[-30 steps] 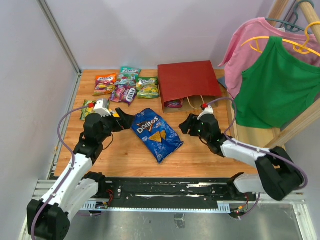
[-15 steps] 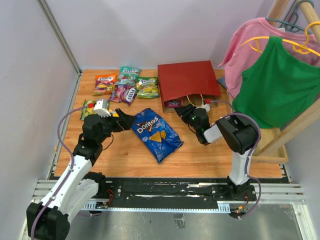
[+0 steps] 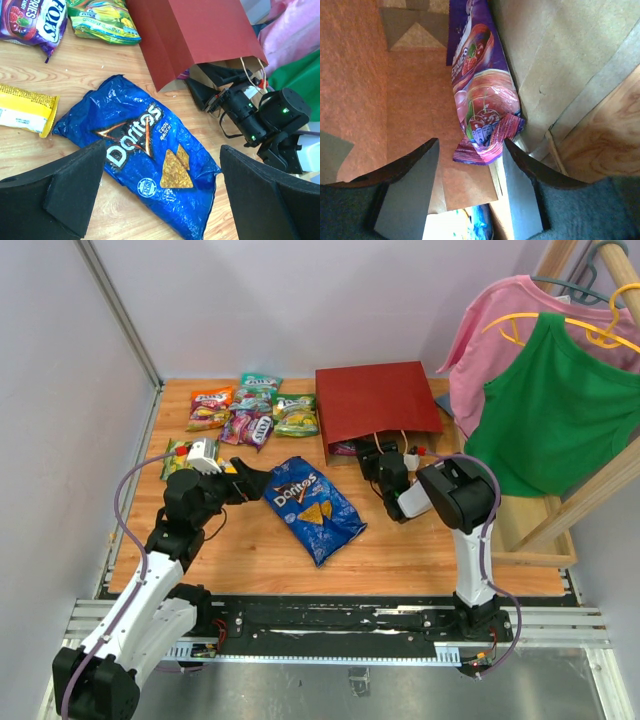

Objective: Take the snacks out of the paper bag

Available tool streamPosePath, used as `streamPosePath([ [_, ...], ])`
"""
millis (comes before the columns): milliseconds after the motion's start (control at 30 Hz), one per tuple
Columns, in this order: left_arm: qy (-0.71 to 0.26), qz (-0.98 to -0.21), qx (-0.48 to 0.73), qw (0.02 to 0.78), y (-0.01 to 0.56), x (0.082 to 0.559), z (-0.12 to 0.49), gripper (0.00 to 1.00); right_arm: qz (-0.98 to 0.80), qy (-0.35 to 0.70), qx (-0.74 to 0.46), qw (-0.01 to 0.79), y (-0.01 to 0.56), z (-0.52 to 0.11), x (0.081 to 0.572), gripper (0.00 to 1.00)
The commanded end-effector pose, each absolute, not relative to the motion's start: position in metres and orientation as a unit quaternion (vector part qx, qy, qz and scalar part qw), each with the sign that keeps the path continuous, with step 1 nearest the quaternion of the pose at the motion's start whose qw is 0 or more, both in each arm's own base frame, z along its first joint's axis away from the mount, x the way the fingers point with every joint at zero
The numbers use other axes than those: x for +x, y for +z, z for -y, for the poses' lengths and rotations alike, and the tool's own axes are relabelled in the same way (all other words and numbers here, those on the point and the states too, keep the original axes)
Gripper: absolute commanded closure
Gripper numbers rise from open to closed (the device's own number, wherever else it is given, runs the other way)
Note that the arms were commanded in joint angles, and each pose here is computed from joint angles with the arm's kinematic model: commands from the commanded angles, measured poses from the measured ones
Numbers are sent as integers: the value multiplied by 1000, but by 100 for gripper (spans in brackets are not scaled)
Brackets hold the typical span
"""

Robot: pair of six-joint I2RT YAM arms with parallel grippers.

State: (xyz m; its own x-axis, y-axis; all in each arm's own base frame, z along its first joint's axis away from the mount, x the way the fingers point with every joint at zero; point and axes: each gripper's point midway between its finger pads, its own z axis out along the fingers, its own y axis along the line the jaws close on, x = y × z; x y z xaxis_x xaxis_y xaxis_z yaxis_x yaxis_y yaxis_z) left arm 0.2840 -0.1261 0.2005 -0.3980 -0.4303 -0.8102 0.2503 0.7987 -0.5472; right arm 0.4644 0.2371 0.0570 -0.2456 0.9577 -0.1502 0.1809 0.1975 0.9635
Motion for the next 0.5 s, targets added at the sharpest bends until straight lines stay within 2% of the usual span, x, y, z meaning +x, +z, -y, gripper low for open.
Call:
streamPosePath([
  [0,-317,-765,-48,558,215,285,127,0,-606,460,485,430,65,-230,483,45],
  [467,-312,-765,-54,561,215,287,125,0,-638,412,527,381,36,-229,452,45],
])
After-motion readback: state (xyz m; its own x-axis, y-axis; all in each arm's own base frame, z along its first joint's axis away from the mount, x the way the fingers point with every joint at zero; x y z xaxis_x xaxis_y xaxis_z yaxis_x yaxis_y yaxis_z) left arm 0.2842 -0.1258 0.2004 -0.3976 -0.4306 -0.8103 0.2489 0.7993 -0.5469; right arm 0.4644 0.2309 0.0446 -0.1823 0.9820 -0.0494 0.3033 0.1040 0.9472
